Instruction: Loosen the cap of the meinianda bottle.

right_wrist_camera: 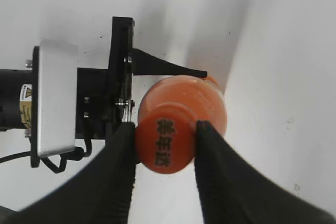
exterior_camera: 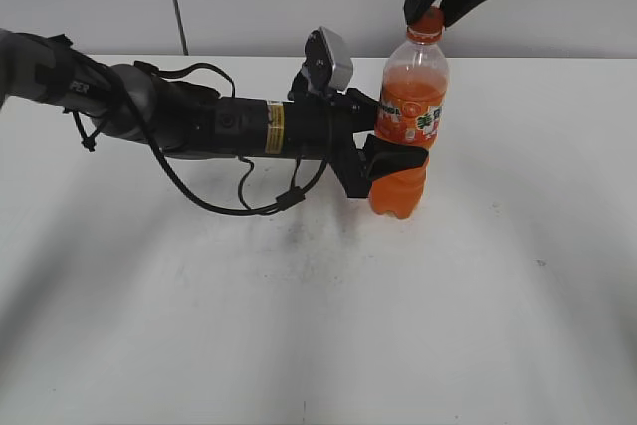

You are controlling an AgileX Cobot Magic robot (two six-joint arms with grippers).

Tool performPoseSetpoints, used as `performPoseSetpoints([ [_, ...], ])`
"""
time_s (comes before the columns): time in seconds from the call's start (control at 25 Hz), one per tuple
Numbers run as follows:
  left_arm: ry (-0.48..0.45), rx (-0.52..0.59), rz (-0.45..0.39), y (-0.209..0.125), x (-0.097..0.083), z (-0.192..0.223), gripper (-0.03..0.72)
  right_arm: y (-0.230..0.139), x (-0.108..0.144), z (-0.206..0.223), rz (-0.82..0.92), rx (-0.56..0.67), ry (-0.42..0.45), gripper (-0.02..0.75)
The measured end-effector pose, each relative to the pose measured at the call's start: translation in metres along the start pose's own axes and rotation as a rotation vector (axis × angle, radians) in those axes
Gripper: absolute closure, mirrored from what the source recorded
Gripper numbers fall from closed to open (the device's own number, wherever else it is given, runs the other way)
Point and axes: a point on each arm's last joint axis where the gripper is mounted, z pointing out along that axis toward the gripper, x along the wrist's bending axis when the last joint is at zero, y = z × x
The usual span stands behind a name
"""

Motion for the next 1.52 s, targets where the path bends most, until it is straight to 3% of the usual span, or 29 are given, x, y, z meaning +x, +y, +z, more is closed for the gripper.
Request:
performPoseSetpoints([
  [0.2,0.0,0.0,0.0,0.0,0.0,0.0,0.26,0.0,0.0,0.0,-0.03,0.0,0.004,0.482],
  [0.32,-0.001,0.0,0.001,0.0,0.0,0.0,0.26,0.0,0.001,0.0,-0.164,0.0,0.01,0.482],
  [0.56,-0.001,0.001,0.001,0.0,0.0,0.0,0.26,0.0,0.002,-0.002,-0.978,-0.013,0.01,0.501],
  [0.64,0.001,0.0,-0.001,0.0,0.0,0.0,0.26,0.0,0.003,-0.003,-1.11,-0.021,0.018,0.526],
  [0.76,0.001,0.0,-0.001,0.0,0.0,0.0,0.26,0.0,0.004,-0.003,-1.172,-0.027,0.027,0.533],
  [0.96,0.0,0.0,-0.001,0.0,0.0,0.0,0.26,0.0,0.004,-0.003,-1.185,-0.03,0.031,0.533],
  [1.08,0.0,0.0,-0.001,0.0,0.0,0.0,0.26,0.0,0.005,-0.003,-1.147,-0.035,0.044,0.495],
  [1.32,0.0,0.0,-0.001,0.0,0.0,0.0,0.26,-0.002,0.012,-0.011,-0.841,-0.062,0.114,0.303],
  [1.52,0.0,0.0,0.0,0.0,0.0,0.0,0.26,-0.003,0.009,-0.024,-0.52,-0.063,0.07,0.265],
])
